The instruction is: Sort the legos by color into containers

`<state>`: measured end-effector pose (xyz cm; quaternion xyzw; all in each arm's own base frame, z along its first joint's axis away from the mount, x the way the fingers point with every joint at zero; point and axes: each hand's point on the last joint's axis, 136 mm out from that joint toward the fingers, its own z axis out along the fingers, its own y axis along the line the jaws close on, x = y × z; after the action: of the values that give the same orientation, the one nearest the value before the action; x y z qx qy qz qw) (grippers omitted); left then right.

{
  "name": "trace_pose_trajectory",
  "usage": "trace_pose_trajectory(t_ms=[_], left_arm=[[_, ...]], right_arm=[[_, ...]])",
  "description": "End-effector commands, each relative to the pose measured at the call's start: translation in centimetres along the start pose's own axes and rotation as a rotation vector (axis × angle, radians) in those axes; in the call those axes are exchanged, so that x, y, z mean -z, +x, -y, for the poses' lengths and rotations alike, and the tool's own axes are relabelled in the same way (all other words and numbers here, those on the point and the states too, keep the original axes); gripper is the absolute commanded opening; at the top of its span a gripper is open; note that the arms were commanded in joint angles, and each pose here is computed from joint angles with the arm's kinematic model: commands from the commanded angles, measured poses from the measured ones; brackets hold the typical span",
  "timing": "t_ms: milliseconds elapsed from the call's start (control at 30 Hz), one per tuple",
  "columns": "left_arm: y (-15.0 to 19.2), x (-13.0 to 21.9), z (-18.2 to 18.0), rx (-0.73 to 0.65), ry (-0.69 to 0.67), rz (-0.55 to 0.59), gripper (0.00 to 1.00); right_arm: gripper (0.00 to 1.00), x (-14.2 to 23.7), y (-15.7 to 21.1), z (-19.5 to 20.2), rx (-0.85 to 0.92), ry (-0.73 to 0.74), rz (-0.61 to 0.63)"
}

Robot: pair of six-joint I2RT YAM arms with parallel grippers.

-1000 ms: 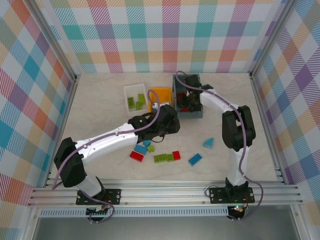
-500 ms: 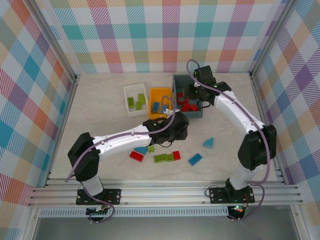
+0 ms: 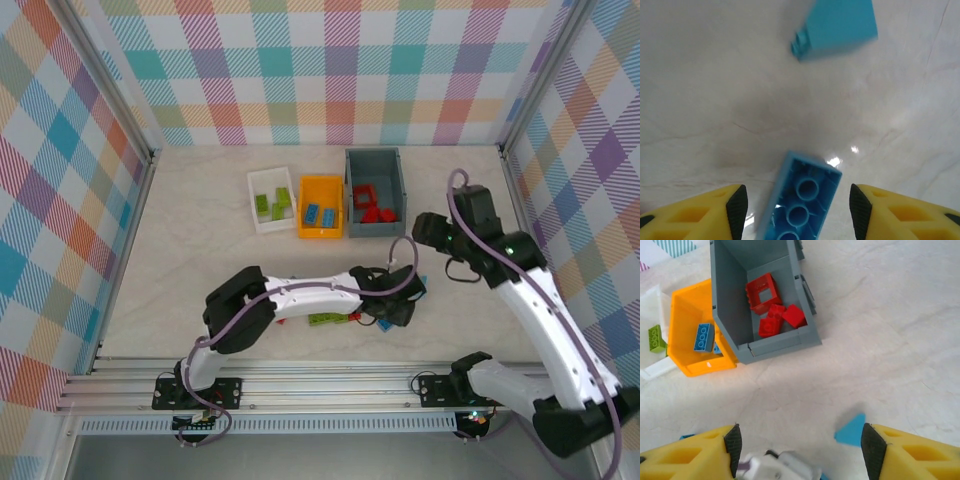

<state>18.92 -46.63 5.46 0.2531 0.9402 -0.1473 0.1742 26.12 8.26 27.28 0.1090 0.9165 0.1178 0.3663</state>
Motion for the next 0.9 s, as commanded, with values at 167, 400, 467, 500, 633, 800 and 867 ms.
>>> trace_pose_trajectory(t_ms=[167,400,467,500,633,800,867], left_arm=[[2.0,-1.2,-0.3,-0.112,-0.076,-0.064,0.62],[1.9,-2.4,-1.2,-0.119,-0.132,-0.046,0.39],[1.6,-2.4,-1.3,-0.119,-0.142,-0.028,0.31],[1.3,-2.3,-1.4,-0.115,-0.147,-0.019,0.27],[0.0,-1.2,-1.8,-0.103,-0.167,0.026,0.21],[-2.8,3.3,-4.1,-0.008,-0.180,0.115,0.19],[-4.1,5.5,-6.2,0.056,-0.185,0.147,0.19]], right_arm=[[0.70,3.3,1.9,1.9,-0.048,0.026,-0.024],[0.67,3.3,2.3,1.7,-0.050,0.007,-0.034],[0.66,3.1,2.3,1.7,-0.046,0.004,-0.036],[0.66,3.0,2.4,1.6,-0.042,0.001,-0.038],[0.65,2.9,2.4,1.2,-0.033,-0.021,-0.039],[0.59,2.5,2.6,-0.9,0.023,-0.133,-0.059],[0.57,2.3,2.8,-2.8,0.071,-0.235,-0.076]])
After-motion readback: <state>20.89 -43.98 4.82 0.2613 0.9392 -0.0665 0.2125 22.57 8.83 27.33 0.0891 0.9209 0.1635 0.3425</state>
